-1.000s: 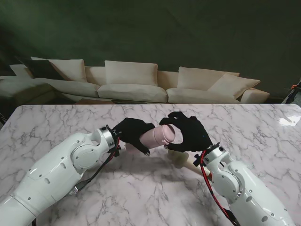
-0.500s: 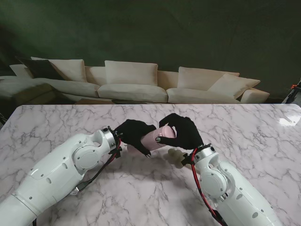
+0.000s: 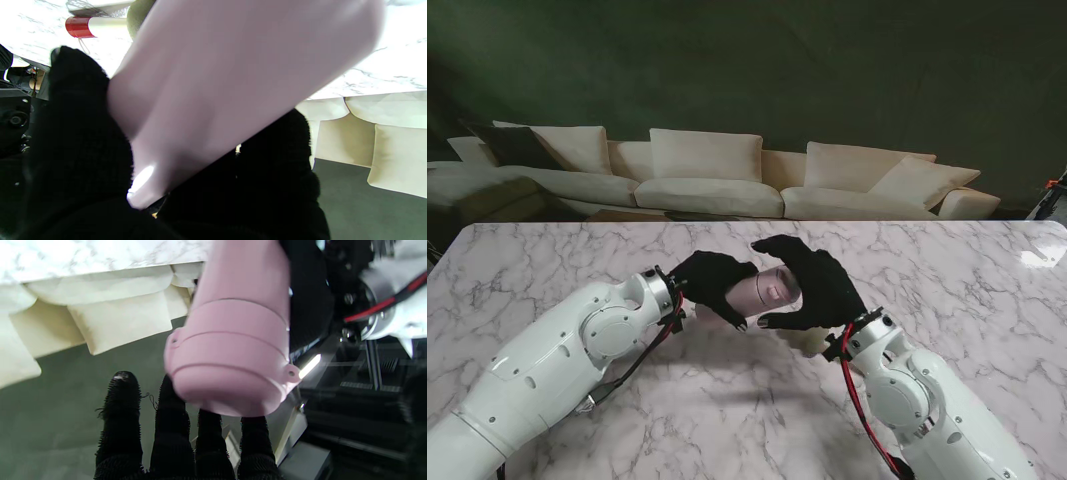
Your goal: Clean the thermos with cup brush
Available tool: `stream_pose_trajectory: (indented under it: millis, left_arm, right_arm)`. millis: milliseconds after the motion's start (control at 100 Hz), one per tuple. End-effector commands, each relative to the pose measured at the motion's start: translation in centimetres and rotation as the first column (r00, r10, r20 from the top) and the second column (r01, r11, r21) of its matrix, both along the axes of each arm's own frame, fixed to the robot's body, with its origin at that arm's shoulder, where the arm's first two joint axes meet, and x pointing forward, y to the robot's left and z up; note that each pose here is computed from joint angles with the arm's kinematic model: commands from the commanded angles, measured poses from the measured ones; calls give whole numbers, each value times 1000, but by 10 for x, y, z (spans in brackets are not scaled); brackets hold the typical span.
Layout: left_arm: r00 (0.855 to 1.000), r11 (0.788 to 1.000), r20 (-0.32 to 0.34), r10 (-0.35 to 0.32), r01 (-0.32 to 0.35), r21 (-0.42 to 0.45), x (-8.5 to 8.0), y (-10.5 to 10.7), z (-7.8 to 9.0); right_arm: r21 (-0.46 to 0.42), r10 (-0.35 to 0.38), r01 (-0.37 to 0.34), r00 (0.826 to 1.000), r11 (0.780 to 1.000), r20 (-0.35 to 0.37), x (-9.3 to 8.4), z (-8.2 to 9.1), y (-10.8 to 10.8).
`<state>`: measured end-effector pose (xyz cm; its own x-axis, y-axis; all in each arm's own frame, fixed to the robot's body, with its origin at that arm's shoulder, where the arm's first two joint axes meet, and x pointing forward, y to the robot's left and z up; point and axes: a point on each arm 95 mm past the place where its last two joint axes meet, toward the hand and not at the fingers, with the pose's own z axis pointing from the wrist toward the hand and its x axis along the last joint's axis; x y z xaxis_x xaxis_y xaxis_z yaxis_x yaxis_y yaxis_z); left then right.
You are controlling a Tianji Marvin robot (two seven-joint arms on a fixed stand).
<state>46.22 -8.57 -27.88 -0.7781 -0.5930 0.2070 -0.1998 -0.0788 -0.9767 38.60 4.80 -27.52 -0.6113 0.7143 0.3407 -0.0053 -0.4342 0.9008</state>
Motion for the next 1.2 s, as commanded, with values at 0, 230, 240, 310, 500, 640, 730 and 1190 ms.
stream_pose_trajectory:
  millis: [0,230,240,310,500,640,730,1190]
  left_arm:
    - [1000,1000,8,-6,6,2,1,-2,5]
    - [1000,1000,12,-8,7,2,-1,-1,6]
    - [1000,1000,12,-8,8,2,-1,-1,6]
    - [1000,1000,12,-9,9,2,-1,-1,5]
    - [1000,1000,8,-13,13,0,-1,-3,4]
    - [1000,1000,7,-14,14,0,-1,-3,5]
    - [1000,1000,6,-14,14,0,0,-3,5]
    - [1000,1000,4,-14,14,5,1,-2,4]
  right_arm:
    - [1,9,-9,1000,1000,-11,-1,3,-10]
    - [-54,23,-25,999,998,-36,-1,4,-22]
    - [-54,23,-24,999,998,-35,-1,4,-22]
    - [-54,23,-25,999,998,-34,-1,3,-20]
    - [-33,-7,5,999,999,-45,5,-3,-8]
    - [5,-40,40,997,999,-69,6,-6,3]
    - [31,-72,74,994,997,-84,7,-8,11]
    - [67,-163,171,980,983,-113,-2,-8,18]
